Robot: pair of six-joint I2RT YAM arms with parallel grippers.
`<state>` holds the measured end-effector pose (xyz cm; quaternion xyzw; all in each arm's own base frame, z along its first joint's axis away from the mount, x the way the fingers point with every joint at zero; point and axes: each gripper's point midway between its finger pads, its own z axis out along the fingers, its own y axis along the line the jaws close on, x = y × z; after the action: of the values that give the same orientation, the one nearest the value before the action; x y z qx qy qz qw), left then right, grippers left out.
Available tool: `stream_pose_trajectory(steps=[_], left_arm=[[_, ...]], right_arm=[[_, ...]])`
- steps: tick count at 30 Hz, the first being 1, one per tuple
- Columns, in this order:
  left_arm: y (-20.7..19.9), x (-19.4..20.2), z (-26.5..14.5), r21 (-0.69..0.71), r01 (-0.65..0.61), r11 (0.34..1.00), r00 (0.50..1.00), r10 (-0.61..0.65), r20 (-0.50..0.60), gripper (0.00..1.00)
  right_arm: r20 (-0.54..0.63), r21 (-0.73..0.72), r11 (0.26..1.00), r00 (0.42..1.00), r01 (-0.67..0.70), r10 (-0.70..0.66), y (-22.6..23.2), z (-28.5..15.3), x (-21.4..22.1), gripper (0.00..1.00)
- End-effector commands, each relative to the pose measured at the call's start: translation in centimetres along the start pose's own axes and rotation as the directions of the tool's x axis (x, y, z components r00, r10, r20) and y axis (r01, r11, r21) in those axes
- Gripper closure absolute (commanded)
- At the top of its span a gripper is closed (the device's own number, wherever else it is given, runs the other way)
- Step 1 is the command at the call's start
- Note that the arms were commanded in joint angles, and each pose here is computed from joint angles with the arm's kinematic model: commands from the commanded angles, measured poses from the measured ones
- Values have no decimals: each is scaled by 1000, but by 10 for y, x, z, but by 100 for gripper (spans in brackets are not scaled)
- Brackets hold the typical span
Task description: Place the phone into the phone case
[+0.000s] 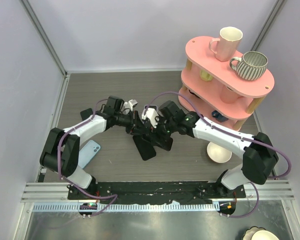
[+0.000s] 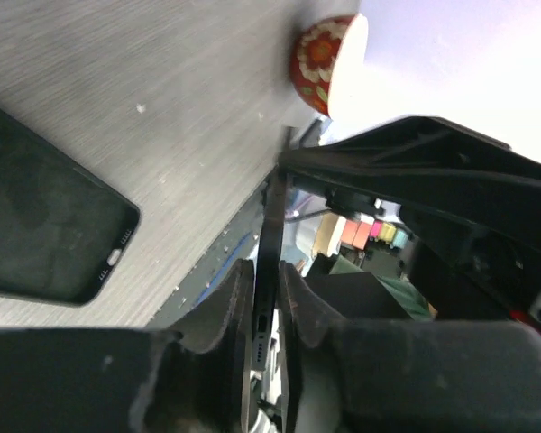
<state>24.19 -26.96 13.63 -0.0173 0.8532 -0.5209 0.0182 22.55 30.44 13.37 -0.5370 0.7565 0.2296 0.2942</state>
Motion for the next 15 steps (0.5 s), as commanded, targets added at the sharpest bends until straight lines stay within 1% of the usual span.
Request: stream_pose_trajectory(steps=[1, 2, 3, 4, 5, 6, 7, 8, 9, 10, 11, 12, 13, 14, 15], left_arm=[[-23, -8, -2, 61, -52, 997, 999, 51, 17, 93], [-25, -8, -2, 67, -36, 997, 999, 35, 21, 99], [-26, -8, -2, 73, -27, 997, 999, 25, 23, 100], [-30, -7, -3, 85, -27, 996, 999, 25, 24, 100], [-33, -8, -3, 105, -18, 994, 999, 15, 33, 100], [-34, -8, -3, 116, -17, 993, 999, 12, 37, 100], [-34, -7, -3, 124, -12, 992, 999, 7, 38, 100], [-38, -9, -4, 140, -27, 990, 999, 21, 50, 100], [-39, -10, -4, 146, -16, 989, 998, 7, 59, 100], [-43, -12, -6, 157, -31, 987, 996, 18, 82, 100], [-42, -16, -6, 148, -30, 989, 993, 13, 114, 100], [-44, -21, -8, 152, -20, 988, 990, -1, 138, 100], [-48, -25, -10, 160, -35, 987, 986, 8, 165, 100], [-53, -29, -14, 161, -50, 986, 980, 18, 197, 100], [-53, -37, -17, 147, -50, 988, 970, 13, 243, 100]], right_arm=[[127, 32, 998, 990, 53, -57, 0, -20, -34, 50], [132, 34, 998, 990, 47, -51, 0, -21, -35, 47], [146, 31, 999, 989, 30, -35, 2, -22, -37, 43], [167, 32, 999, 986, 23, -28, 3, -26, -39, 38], [184, 35, 999, 983, 13, -19, 4, -28, -41, 35], [223, 53, 999, 975, 5, -17, 2, -32, -49, 31], [250, 63, 998, 968, -30, 13, 3, -38, -50, 27], [272, 125, 990, 962, -68, 31, -7, -43, -53, 25], [317, 172, 979, 947, -107, 48, -15, -50, -60, 23], [360, 202, 957, 925, -209, 126, -20, -59, -62, 21], [391, 227, 937, 906, -265, 161, -26, -65, -64, 21], [453, 262, 902, 869, -342, 198, -36, -73, -71, 20], [479, 271, 874, 844, -404, 242, -40, -73, -67, 19], [534, 219, 850, 788, -480, 307, -36, -80, -74, 19], [576, 175, 845, 749, -505, 328, -33, -83, -83, 18]])
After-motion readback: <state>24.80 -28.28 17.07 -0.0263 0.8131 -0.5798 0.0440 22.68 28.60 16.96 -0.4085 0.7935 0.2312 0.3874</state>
